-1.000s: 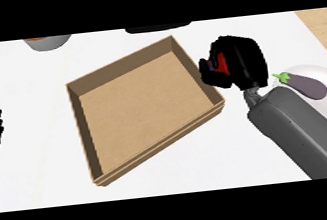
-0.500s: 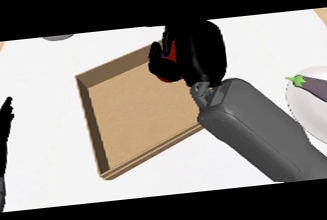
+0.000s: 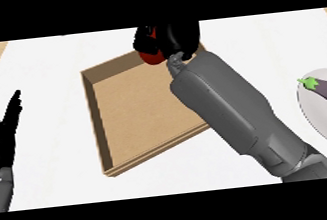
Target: Pick the can from the plate and place it in the cardboard box
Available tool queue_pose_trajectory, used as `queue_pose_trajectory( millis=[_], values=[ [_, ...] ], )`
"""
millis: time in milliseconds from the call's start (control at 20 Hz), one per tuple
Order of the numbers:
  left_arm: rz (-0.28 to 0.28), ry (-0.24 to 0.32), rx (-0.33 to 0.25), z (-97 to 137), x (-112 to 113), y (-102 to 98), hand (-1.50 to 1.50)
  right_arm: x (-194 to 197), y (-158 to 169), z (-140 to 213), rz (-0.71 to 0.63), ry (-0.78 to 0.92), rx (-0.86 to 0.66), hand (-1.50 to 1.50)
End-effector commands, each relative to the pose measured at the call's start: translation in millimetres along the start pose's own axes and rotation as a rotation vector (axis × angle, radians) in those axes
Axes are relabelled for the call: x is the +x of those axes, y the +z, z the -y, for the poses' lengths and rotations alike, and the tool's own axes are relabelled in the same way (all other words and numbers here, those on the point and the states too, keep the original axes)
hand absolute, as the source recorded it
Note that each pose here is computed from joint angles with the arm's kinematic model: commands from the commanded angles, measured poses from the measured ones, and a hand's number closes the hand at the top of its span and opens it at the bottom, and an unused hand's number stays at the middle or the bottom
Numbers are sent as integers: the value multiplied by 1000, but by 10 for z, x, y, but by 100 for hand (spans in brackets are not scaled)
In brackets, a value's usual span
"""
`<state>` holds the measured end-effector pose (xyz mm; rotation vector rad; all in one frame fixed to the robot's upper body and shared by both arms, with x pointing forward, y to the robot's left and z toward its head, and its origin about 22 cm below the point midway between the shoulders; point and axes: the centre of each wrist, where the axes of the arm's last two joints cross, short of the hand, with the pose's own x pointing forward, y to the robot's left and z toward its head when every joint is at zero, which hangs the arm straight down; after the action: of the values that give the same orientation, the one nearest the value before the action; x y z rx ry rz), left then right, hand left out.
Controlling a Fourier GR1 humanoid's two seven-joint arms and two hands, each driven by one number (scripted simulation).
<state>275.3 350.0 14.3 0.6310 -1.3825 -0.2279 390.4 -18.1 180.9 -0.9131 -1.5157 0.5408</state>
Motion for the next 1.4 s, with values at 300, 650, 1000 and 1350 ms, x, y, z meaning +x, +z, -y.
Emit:
queue_pose_trajectory(
  millis=[300,650,1000,1350],
  values=[
    [32,2,-34,17,35,-2,0,-448,-275,-393,-239,-48,18,-150],
    [26,4,-33,116,43,-99,0,-544,-410,-405,-179,-119,31,-150],
    [15,-2,-15,37,107,49,0,-479,-400,-364,-76,-257,-194,-150],
    [-19,-2,19,-73,-95,151,0,-610,-396,-219,-57,-440,-292,-150]
  ],
)
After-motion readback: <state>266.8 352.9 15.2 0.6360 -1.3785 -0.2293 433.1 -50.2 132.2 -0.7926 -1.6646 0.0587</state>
